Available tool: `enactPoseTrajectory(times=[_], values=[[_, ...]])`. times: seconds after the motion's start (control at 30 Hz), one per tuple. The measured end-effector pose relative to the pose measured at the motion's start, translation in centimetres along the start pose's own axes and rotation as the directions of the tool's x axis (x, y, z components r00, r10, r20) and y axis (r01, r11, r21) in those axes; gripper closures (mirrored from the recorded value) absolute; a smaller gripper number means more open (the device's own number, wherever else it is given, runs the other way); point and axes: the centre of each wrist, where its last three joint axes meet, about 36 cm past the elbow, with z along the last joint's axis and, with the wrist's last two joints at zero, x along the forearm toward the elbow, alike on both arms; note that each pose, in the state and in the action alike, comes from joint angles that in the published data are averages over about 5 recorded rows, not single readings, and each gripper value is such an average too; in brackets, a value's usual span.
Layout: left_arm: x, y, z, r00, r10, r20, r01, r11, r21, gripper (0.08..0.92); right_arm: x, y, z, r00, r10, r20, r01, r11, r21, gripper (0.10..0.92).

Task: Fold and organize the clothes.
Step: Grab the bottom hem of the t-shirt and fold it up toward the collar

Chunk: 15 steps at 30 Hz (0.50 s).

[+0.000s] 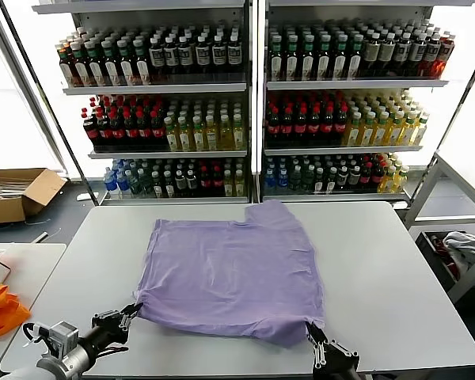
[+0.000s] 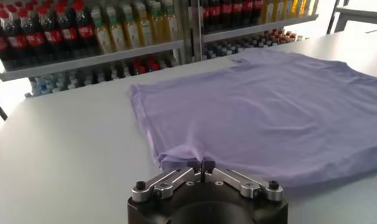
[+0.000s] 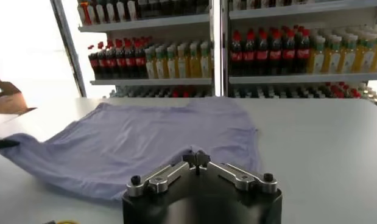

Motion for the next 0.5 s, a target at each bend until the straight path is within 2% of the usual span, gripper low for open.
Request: enactPoseTrajectory(times=[0.27,0.5], values=[[-2.6,2.3,-1.4,0.9998,0.010,0.018,-0.010,1.000,-0.008,0.897,-5.0,-1.9,-0.6,0.997,0.005,0.071,-0.002,0.999,-0.040,0.915],[-5.6,3.9,-2.5,0.9991,-0.004,0.043,0.003,1.000,0.022,0.897,-10.9,-3.5,-0.8,0.996,0.002,0.093,0.002,0.999,-0.041,0.915]])
